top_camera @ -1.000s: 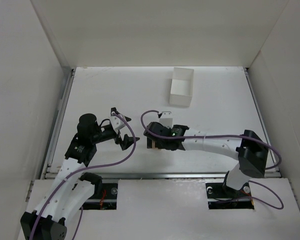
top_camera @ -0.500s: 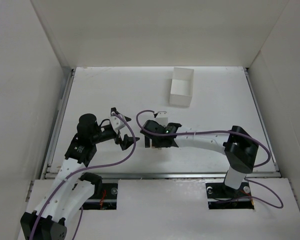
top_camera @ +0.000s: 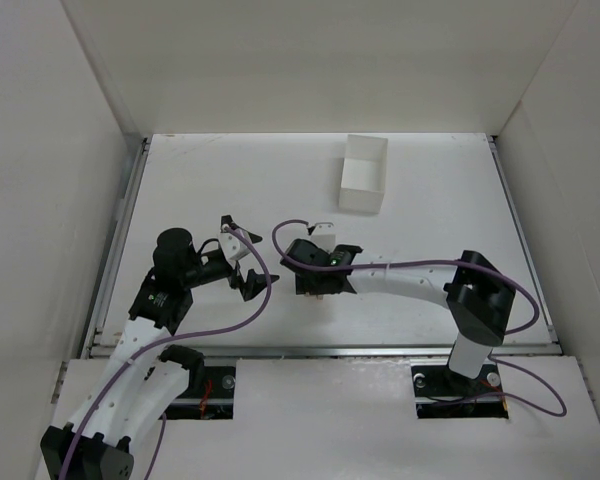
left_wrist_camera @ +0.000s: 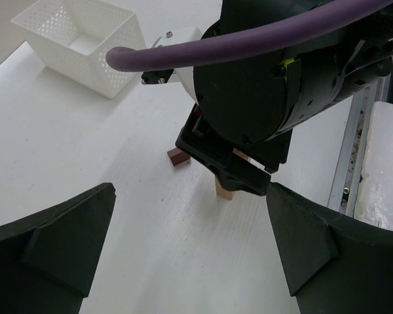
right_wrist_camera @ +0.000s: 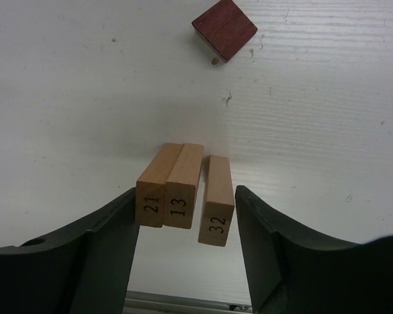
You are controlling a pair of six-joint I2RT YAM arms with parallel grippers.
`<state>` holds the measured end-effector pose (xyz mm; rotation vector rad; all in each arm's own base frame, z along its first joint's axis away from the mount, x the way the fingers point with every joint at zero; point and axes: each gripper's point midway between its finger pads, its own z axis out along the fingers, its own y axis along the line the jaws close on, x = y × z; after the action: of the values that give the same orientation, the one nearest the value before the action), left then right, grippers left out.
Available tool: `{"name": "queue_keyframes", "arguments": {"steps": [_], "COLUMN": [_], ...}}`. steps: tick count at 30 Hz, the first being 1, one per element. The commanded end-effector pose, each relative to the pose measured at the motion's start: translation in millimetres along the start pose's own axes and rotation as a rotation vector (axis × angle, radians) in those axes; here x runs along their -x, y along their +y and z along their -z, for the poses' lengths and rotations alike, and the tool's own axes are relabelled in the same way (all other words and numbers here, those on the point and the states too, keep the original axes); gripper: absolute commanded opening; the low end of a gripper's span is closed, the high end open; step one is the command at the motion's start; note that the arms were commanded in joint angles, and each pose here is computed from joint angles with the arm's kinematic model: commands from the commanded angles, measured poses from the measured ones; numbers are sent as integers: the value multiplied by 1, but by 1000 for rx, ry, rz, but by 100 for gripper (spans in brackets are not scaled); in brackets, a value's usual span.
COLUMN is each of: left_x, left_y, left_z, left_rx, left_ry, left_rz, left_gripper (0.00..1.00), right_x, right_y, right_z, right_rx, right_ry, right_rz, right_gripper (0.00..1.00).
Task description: Build the wood block tower
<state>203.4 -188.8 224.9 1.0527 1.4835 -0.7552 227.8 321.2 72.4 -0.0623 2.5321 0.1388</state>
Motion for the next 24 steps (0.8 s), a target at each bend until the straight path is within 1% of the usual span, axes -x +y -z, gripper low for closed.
{"name": "queue_keyframes", "arguments": {"steps": [1, 3, 9, 12, 16, 17, 19, 21, 24], "left_x": [2, 2, 2, 2, 2, 2, 2, 2, 2], "left_y": [-6, -6, -6, -6, -6, -6, -6, -6, -6], "left_z": [0, 0, 0, 0, 0, 0, 0, 0, 0], "left_rx": [-29, -29, -29, -29, -29, -29, -29, -29, -29], "left_ry": [-23, -23, -23, -23, -23, -23, -23, -23, -23], "left_rz": [-23, -23, -23, -23, -23, -23, -23, -23, -23], "left_gripper": [100, 100, 100, 100, 100, 100, 100, 100, 100], "right_x": [21, 21, 24, 24, 24, 24, 24, 30, 35], "right_y": [14, 14, 14, 14, 14, 14, 14, 17, 19], "right_z": [5, 5, 2, 2, 2, 2, 2, 8, 13], "right_rx": [47, 47, 41, 41, 41, 41, 41, 62, 74], "right_ry": [-44, -44, -45, -45, -45, -45, -45, -61, -72], "right_rz": [-41, -41, -48, -48, -48, -48, -48, -61, -48], "right_gripper": [63, 58, 57, 54, 52, 55, 69, 71, 79]}}
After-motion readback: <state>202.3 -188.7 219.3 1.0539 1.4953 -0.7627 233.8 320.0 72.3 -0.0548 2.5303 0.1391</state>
